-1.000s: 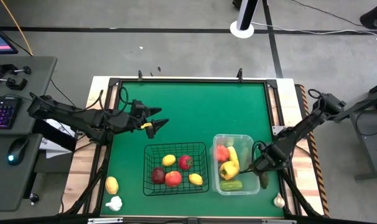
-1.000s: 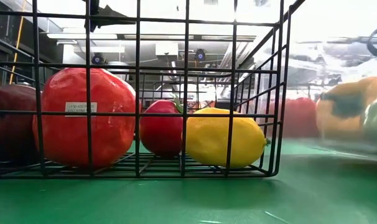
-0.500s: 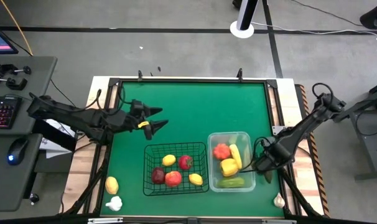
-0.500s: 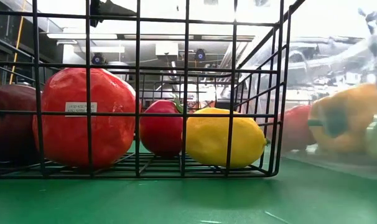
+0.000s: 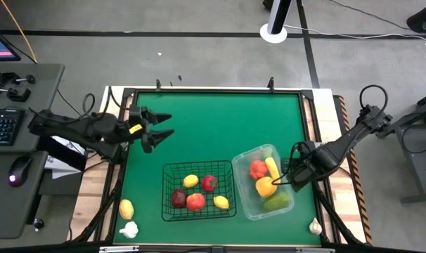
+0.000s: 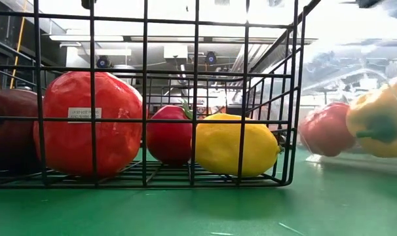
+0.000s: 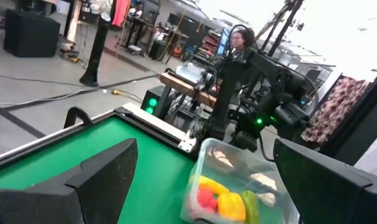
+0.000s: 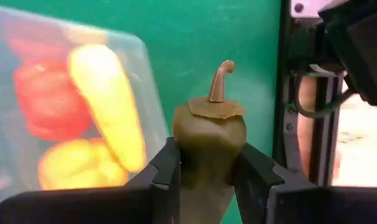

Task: Sort produce into baskets
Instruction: Put the chili pepper into the transparent bin, then put the lemon into the wire basket

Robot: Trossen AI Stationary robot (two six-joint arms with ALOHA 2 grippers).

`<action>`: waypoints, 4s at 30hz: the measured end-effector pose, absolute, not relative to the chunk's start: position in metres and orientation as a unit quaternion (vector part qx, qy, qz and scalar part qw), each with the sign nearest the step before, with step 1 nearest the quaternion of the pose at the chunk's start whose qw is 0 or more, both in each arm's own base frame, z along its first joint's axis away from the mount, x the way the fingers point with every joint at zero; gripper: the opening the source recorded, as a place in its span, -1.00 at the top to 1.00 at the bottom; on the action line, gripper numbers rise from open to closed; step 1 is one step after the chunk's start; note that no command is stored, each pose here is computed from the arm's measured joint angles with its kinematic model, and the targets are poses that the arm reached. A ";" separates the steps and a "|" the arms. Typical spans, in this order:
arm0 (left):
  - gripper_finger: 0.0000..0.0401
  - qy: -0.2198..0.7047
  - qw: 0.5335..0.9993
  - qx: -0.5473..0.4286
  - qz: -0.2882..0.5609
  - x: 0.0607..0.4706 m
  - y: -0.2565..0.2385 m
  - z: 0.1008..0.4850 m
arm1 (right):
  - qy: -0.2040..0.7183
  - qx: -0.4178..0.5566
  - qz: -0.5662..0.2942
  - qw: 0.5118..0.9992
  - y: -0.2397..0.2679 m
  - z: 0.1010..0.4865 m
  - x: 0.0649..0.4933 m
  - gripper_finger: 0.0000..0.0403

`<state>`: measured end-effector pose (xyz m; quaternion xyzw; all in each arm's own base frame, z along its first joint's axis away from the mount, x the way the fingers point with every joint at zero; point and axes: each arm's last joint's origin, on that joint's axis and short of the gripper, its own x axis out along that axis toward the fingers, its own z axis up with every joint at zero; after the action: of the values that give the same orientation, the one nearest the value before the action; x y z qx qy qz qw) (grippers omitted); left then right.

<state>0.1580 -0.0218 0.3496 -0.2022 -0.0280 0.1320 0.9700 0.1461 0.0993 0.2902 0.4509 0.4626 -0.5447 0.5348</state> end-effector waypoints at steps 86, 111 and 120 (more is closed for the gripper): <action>-0.80 0.177 0.884 -0.430 0.040 0.183 -0.057 0.345 | 0.377 0.287 -0.253 0.844 0.097 0.342 0.226 -0.42; -0.80 0.748 0.637 -0.119 0.140 0.139 -0.212 0.249 | 0.387 0.284 -0.265 0.836 0.086 0.340 0.228 -0.42; -0.80 0.728 0.684 -0.028 -0.027 0.125 -0.229 0.222 | 0.390 0.297 -0.264 0.830 0.082 0.340 0.230 -0.42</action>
<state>0.1245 -0.2294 0.2222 -0.0282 0.7284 -0.0267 0.6841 0.2303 0.0821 0.3405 0.2975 0.3901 -0.2643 0.8303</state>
